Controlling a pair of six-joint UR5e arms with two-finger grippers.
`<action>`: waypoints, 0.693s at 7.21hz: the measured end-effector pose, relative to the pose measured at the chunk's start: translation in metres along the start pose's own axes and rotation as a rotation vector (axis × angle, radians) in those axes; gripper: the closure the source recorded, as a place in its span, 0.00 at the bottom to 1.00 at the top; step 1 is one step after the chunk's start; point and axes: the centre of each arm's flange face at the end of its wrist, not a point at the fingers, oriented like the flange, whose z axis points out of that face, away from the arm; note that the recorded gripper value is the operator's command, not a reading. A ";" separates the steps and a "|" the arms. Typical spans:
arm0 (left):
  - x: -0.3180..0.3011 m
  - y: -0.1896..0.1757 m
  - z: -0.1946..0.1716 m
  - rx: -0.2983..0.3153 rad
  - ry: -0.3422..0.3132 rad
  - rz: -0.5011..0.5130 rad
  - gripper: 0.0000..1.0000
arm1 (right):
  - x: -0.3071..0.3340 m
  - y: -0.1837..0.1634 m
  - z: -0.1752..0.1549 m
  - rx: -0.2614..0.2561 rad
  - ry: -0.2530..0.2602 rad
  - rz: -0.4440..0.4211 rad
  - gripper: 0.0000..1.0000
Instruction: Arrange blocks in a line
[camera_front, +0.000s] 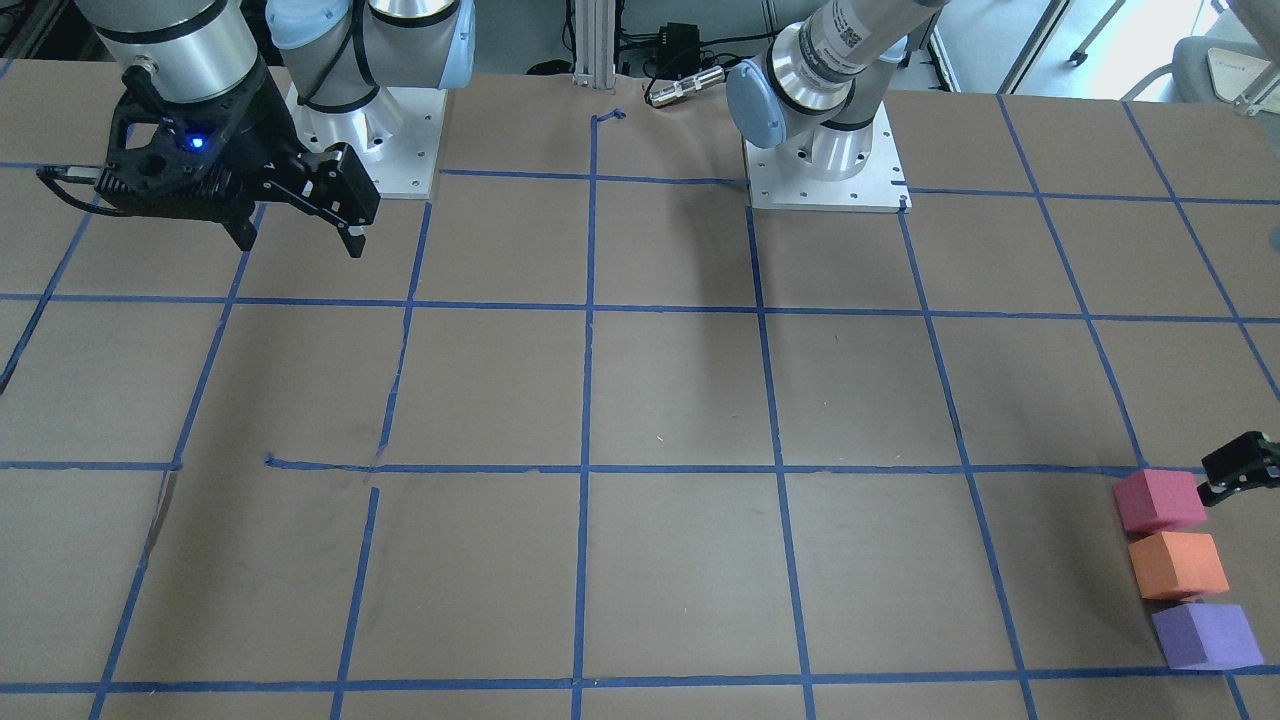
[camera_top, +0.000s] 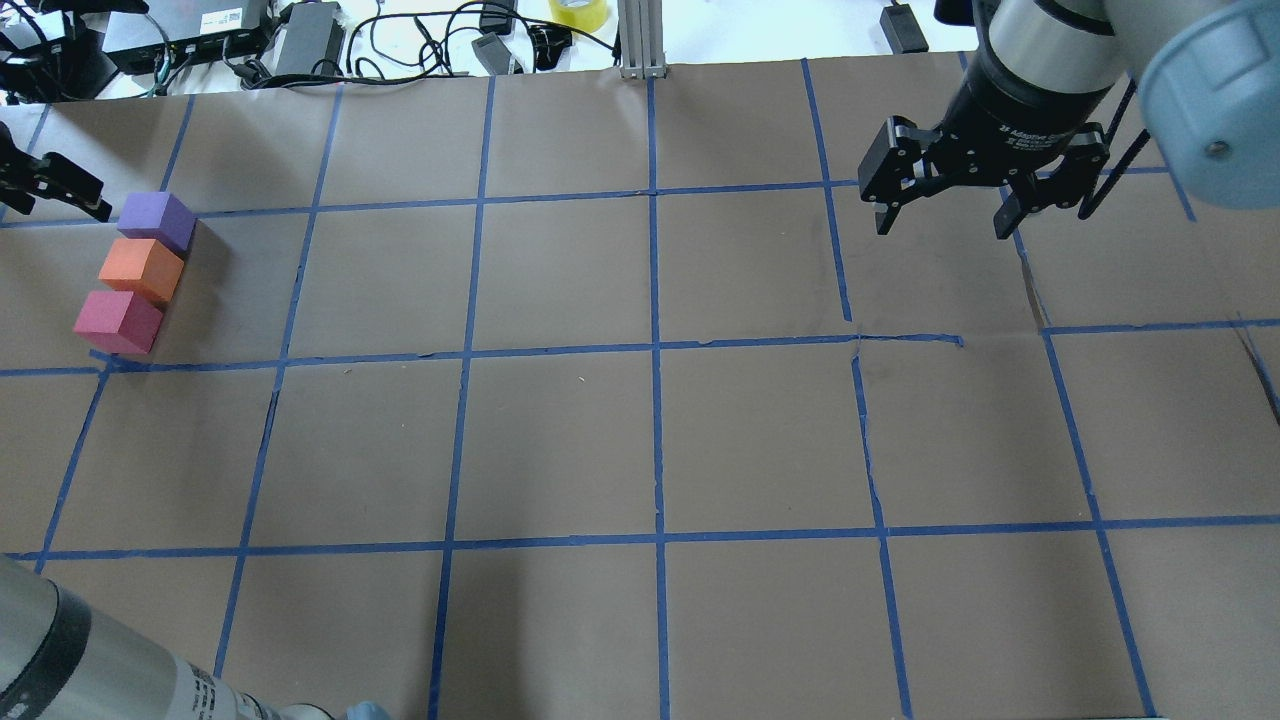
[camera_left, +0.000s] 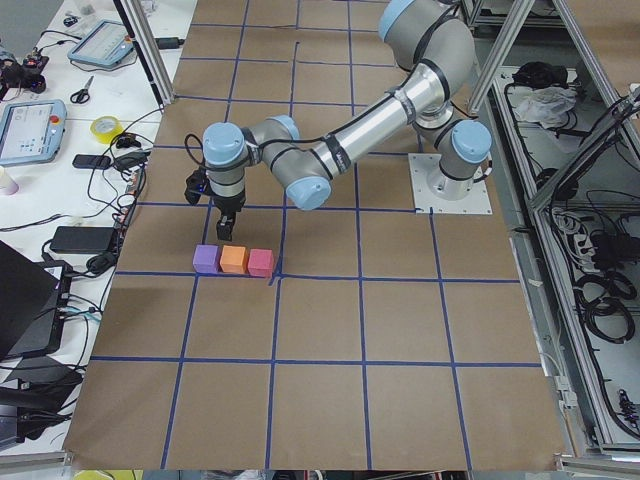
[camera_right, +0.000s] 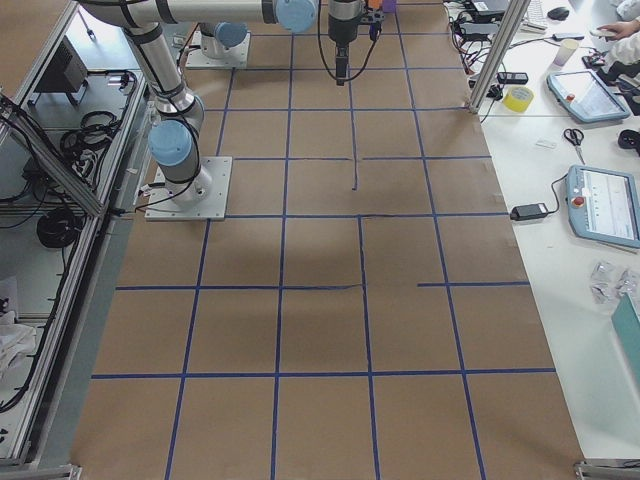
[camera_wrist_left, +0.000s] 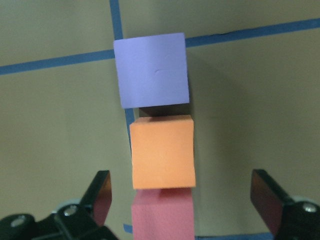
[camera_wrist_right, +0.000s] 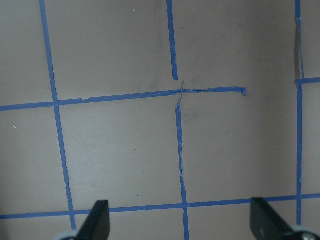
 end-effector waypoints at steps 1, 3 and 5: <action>0.015 0.014 -0.038 -0.014 0.011 -0.001 0.00 | 0.000 -0.002 0.004 -0.009 0.001 0.000 0.00; 0.045 0.049 -0.113 -0.034 0.018 -0.007 0.00 | 0.000 -0.005 0.011 -0.031 0.003 0.002 0.00; 0.079 0.084 -0.163 -0.059 0.035 -0.009 0.00 | 0.000 -0.004 0.011 -0.035 0.002 0.008 0.00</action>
